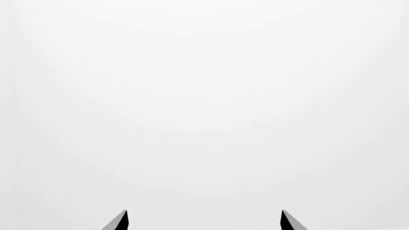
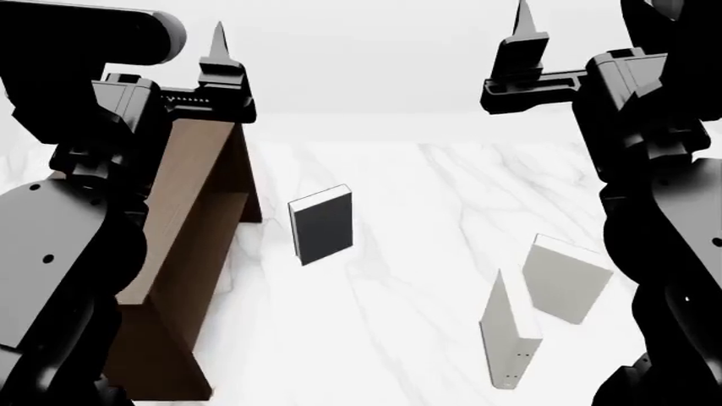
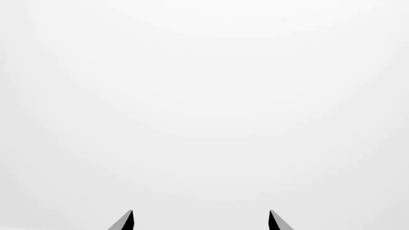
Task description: Pick up the book on the right and place it under the cabinet shelf.
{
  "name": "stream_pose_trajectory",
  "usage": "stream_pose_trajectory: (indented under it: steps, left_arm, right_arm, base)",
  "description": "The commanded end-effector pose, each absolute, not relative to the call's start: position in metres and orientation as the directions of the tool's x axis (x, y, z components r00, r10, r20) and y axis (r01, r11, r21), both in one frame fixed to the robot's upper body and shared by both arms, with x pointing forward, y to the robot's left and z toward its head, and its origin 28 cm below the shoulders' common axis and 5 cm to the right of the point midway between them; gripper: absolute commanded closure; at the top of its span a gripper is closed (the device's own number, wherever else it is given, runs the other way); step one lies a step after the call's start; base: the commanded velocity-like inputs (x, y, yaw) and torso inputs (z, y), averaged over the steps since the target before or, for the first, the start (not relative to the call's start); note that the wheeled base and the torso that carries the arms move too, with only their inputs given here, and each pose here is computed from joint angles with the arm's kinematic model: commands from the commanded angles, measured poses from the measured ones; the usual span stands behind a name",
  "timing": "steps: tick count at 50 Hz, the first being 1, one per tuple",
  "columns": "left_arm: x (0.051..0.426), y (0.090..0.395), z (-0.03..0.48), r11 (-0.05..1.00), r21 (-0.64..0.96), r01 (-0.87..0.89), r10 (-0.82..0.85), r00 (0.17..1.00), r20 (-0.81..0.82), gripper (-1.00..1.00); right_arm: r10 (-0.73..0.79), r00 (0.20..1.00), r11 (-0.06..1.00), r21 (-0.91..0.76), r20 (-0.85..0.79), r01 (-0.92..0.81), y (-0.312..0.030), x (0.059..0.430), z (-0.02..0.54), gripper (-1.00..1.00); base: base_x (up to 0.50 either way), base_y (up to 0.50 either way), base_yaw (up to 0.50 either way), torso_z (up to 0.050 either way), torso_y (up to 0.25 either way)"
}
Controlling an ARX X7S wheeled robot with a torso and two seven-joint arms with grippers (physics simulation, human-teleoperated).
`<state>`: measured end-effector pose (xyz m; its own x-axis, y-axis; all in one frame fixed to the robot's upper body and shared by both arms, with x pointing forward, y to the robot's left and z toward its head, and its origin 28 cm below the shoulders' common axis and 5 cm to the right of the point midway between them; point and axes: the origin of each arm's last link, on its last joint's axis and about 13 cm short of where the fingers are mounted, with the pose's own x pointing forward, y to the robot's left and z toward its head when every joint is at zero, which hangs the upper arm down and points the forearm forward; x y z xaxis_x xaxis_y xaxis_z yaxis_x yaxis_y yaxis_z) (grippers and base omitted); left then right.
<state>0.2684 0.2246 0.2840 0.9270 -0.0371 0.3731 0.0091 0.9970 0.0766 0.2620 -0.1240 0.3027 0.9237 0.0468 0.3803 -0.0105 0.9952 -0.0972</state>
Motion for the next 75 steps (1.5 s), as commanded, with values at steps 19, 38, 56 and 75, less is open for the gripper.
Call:
stream_pose_trajectory:
  steps: [19,38,56,75]
  left_arm:
    - [0.264,0.228,0.288,0.997,0.081,-0.008,-0.024,0.923,0.385,-1.00]
    - [0.260,0.230,0.290,0.997,0.081,-0.007,-0.026,0.921,0.390,-1.00]
    - [0.257,0.230,0.291,0.996,0.086,-0.014,-0.020,0.923,0.384,-1.00]
    - [0.256,0.233,0.285,0.996,0.081,-0.026,-0.007,0.926,0.379,-1.00]
  right_arm:
    - [0.174,0.953,0.970,-0.212,0.247,-0.122,-0.139,0.257,0.344,-1.00]
    - [0.174,0.984,0.869,-0.461,-0.051,-0.177,-0.201,0.288,0.392,-1.00]
    - [0.194,0.898,0.751,-0.529,-0.395,-0.395,-0.223,0.300,0.408,-1.00]
    - [0.109,0.707,0.584,-0.531,-0.698,-0.614,-0.237,0.300,0.409,-1.00]
  base:
    - [0.02,0.00,0.00,0.000,0.001]
    - [0.00,0.00,0.00,0.000,0.000]
    - [0.00,0.00,0.00,0.000,0.000]
    - [0.00,0.00,0.00,0.000,0.000]
